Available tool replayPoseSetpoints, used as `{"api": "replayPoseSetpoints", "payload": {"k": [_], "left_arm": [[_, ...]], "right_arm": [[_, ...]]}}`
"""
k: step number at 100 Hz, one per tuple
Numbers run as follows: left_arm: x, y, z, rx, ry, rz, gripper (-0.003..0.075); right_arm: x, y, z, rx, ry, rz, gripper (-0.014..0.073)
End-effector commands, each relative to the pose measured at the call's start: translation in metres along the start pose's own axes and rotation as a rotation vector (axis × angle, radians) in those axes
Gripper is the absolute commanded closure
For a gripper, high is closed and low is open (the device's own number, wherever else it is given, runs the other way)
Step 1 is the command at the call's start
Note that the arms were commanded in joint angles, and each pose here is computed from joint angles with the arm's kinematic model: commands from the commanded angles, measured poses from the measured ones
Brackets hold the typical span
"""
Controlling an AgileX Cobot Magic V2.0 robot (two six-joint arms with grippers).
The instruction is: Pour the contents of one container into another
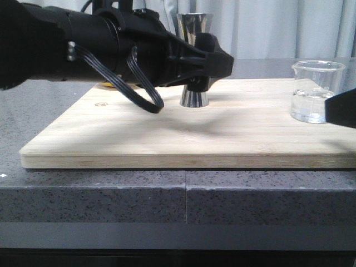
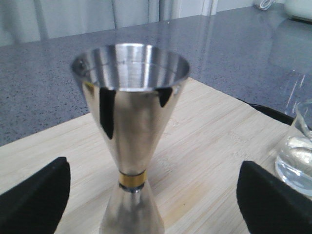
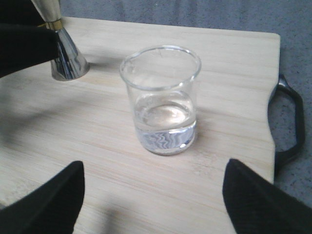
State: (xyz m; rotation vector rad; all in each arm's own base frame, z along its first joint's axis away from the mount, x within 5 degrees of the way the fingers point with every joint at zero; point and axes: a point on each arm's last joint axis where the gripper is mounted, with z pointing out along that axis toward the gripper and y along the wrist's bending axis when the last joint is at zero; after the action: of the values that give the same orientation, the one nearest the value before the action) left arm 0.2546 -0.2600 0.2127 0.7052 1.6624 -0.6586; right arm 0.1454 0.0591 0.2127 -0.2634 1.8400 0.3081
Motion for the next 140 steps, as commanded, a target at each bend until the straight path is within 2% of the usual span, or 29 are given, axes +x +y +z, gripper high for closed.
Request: {"api": "replayPoseSetpoints", "payload": {"k": [1,52,112,140], "left_arm": [[-0.029,-0.004,-0.003,0.021,-0.15,-0.007,0.0081],[-0.04,0.002,0.004,0.022,-0.193,-0.023,0.0082],[-0.038,0.002,0.01,0.033,-0.186,-0.021,0.0083],[-0.025,0.003,0.016,0.03,-0.149,-0.025,0.0084]], "right_arm": [[-0.016,0.002,0.006,-0.007,-0.119,-0.041,0.0064],[-0.016,0.003,0.025,-0.011,-0.211,-0.073,0.0064],[-0.012,0.003,0.038,-0.009,-0.254,-0.084,0.0065],[-0.015,0.003,0.037,-0.009,-0.287,-0.083,0.007]]}}
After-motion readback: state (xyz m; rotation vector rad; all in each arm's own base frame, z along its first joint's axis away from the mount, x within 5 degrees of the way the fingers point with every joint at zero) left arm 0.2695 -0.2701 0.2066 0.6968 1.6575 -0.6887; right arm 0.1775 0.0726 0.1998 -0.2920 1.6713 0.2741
